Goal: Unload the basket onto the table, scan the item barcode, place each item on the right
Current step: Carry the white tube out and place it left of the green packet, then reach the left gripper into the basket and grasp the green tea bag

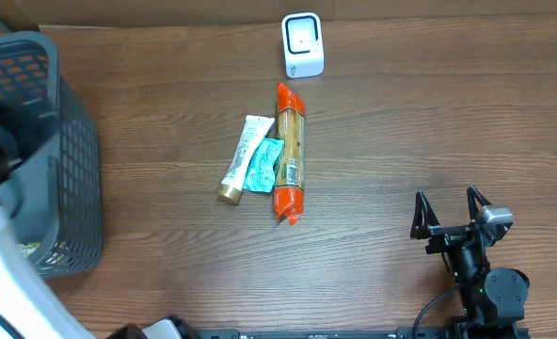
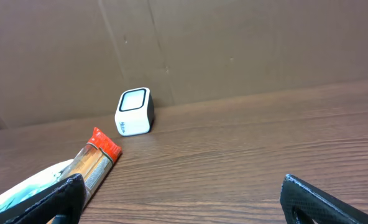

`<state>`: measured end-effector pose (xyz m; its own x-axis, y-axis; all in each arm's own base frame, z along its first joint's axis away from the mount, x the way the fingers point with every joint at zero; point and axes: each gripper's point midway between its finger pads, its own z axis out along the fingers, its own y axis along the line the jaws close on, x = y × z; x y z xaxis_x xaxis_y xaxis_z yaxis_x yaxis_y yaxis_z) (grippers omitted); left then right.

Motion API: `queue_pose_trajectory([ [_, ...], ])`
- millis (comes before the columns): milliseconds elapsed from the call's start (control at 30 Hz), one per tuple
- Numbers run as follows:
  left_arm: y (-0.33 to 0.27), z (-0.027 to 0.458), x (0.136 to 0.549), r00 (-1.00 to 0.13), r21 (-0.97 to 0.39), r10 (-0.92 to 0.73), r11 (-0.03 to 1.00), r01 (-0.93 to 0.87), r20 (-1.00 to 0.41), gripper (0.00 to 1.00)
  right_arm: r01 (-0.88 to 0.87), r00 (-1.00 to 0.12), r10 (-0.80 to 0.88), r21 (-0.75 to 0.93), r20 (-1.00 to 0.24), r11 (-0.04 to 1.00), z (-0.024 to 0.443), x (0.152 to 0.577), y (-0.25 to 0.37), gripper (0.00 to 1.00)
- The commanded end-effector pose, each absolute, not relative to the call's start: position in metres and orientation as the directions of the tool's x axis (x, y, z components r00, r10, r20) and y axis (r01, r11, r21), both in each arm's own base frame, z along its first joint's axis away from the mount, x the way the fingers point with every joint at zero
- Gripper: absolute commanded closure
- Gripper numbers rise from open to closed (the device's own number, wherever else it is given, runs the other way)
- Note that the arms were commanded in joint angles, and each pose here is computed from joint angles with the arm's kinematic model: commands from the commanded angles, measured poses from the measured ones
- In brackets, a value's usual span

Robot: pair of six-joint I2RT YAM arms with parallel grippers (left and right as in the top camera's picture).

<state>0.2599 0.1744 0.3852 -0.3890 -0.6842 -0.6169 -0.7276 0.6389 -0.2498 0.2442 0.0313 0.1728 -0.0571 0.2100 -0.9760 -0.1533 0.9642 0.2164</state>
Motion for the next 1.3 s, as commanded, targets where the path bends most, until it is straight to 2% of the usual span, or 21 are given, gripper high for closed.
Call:
queue_pose_trajectory([
  [0,0.226,0.359,0.229,-0.163,-0.313,-0.844,0.359,-0.879,-0.511,0.00,-0.146,-0.050,0.214,0.219,-0.976,0.965,0.171,0.244,0.030,0.00],
  [33,0.235,0.349,0.225,-0.106,-0.337,-0.877,0.288,-0.896,-0.468,0.00,-0.146,-0.050,0.214,0.219,-0.976,0.965,0.171,0.244,0.030,0.00],
  [100,0.250,0.332,0.223,-0.055,-0.347,-0.906,0.215,-0.913,-0.419,0.00,-0.146,-0.050,0.214,0.219,-0.976,0.965,0.171,0.244,0.030,0.00],
  [300,0.286,0.260,0.218,-0.060,-0.180,-0.935,0.130,-0.975,-0.349,0.01,-0.146,-0.050,0.215,0.220,-0.975,0.965,0.171,0.244,0.030,0.00],
  [533,0.290,0.181,0.204,-0.091,0.009,-0.976,0.091,-0.996,-0.198,0.01,-0.146,-0.050,0.215,0.220,-0.975,0.965,0.171,0.244,0.030,0.00],
  [767,0.288,0.127,0.168,-0.063,0.192,-0.984,0.029,-0.981,-0.169,0.00,-0.146,-0.050,0.215,0.220,-0.975,0.965,0.171,0.244,0.030,0.00],
  [1133,0.277,0.065,0.147,-0.043,0.227,-0.989,0.011,-0.974,-0.140,0.00,-0.146,-0.050,0.214,0.219,-0.976,0.965,0.171,0.244,0.030,0.00],
  [1200,0.278,0.060,0.148,-0.047,0.222,-0.988,0.013,-0.975,-0.148,0.03,-0.147,-0.050,0.214,0.219,-0.976,0.965,0.171,0.244,0.030,0.00],
  [1267,0.279,0.057,0.149,-0.046,0.216,-0.987,0.011,-0.976,-0.156,0.10,-0.146,-0.050,0.214,0.219,-0.976,0.965,0.171,0.244,0.030,0.00],
])
